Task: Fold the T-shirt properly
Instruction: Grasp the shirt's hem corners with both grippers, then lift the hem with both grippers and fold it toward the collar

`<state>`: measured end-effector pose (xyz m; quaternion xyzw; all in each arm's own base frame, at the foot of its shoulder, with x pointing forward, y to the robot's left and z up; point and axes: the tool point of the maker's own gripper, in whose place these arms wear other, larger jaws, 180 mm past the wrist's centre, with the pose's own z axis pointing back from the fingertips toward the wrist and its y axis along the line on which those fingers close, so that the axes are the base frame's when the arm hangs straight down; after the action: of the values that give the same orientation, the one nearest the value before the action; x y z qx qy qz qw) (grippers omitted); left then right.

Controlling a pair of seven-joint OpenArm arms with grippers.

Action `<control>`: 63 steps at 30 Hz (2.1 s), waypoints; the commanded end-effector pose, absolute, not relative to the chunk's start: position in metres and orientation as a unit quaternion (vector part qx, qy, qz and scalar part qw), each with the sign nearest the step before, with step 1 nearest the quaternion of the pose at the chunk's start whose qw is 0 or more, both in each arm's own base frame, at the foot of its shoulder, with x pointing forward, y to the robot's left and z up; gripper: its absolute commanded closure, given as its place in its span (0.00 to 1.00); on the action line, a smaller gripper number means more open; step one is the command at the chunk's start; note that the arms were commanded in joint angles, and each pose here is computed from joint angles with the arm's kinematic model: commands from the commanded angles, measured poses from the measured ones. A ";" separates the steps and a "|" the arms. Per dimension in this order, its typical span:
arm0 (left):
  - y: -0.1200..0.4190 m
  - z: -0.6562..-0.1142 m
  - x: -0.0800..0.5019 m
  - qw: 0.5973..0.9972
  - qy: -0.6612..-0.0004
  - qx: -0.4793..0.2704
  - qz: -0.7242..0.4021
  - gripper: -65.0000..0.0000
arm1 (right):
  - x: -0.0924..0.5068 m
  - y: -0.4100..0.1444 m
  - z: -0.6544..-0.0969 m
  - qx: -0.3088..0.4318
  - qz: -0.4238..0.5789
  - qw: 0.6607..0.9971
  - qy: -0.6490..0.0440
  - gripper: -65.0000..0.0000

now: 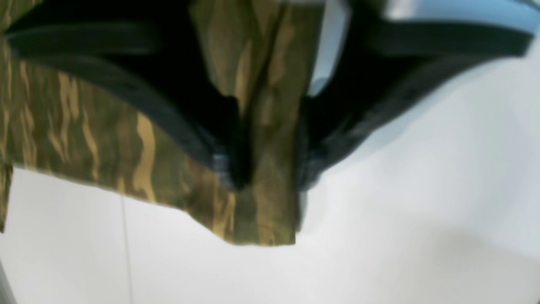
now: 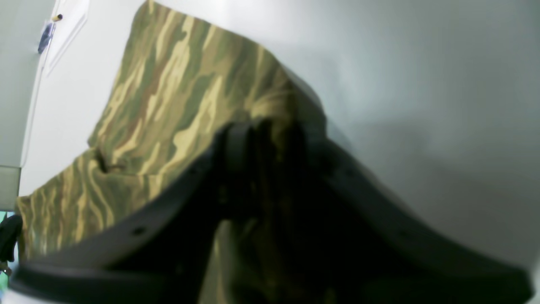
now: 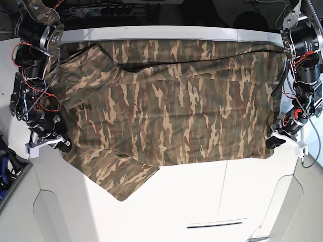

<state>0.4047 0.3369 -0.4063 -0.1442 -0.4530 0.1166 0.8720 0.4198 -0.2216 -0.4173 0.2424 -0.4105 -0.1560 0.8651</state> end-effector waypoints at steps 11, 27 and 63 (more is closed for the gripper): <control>0.345 -0.381 0.418 0.858 -0.482 -0.143 0.105 1.00 | 0.434 -0.223 -0.394 0.250 -0.131 0.854 -0.438 1.00; 0.324 -0.322 0.422 0.865 -0.469 -0.174 0.031 1.00 | 0.435 -0.210 -0.330 0.275 -0.058 0.853 -0.439 1.00; 0.325 -0.337 0.303 0.906 -0.389 -0.164 -0.034 1.00 | 0.313 -0.254 -0.353 0.242 -0.058 0.874 -0.418 1.00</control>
<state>0.2923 0.3191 -0.3567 -0.1678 -0.3627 -0.0248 0.9163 0.3036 -0.2459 -0.3710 0.2457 -0.3882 -0.0644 0.8859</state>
